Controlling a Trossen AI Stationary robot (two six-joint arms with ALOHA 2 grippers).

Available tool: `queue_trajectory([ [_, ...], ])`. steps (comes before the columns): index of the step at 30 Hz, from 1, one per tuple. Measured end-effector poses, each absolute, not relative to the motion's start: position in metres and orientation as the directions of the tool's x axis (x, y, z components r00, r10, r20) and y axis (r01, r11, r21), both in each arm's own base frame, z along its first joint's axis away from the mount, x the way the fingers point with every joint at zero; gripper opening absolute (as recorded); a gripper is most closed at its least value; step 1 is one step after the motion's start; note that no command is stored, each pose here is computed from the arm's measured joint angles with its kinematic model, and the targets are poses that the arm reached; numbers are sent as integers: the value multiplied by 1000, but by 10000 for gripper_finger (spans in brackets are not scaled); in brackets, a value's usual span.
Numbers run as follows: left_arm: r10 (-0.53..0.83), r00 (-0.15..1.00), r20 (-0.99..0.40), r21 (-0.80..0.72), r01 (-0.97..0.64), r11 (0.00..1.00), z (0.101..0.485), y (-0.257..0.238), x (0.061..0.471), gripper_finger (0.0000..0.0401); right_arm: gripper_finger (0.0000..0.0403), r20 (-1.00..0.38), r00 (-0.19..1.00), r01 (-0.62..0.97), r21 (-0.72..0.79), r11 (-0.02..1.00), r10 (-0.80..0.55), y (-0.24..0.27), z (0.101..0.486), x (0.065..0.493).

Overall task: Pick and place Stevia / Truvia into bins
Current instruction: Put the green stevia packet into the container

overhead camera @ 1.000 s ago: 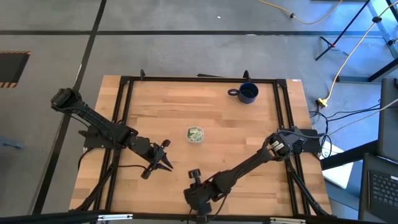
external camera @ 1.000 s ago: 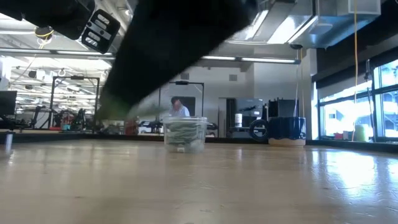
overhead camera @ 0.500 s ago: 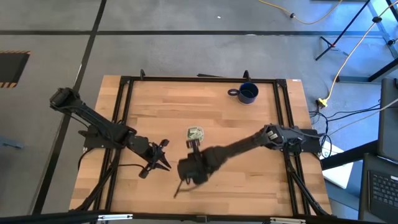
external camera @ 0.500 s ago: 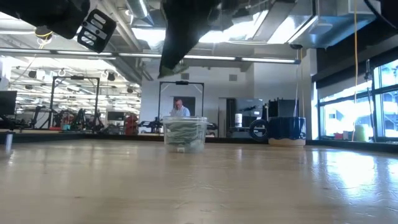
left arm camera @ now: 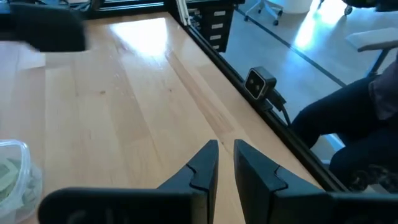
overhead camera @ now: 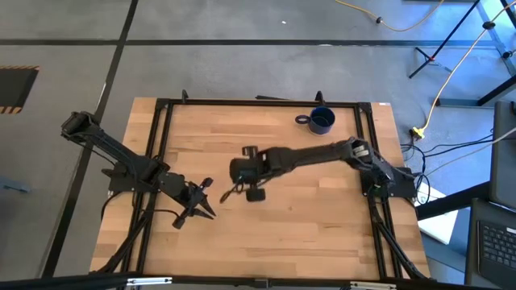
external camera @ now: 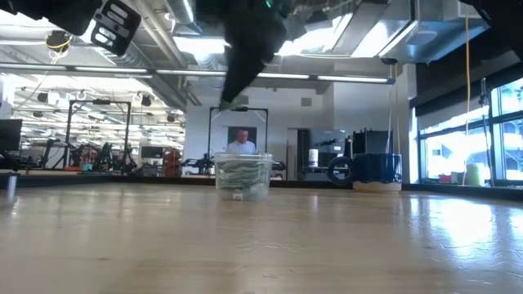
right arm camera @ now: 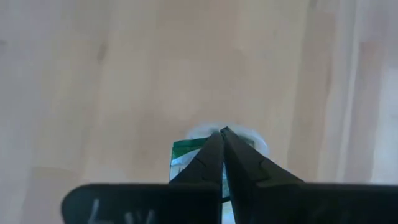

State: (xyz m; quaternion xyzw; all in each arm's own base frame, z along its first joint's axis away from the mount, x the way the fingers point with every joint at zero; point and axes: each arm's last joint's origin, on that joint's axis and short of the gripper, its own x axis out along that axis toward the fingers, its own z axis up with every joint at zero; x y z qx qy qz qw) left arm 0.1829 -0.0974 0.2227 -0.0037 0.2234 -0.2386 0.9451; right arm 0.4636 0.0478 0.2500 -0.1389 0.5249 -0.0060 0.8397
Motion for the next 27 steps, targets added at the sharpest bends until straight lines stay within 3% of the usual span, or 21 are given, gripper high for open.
queue_trajectory([
  [5, -468, 779, -417, -117, 464, 878, 224, -99, 181, 47, 7, -829, 541, -31, -193, 981, -146, 21, 244, 445],
  [16, -466, 771, -435, -117, 465, 878, 222, -99, 180, 47, 6, -744, 659, 36, -108, 993, -105, 12, 182, 423],
  [27, -463, 771, -437, -116, 462, 879, 222, -99, 180, 47, 13, -777, 605, 89, -153, 984, -176, 4, 159, 411],
])
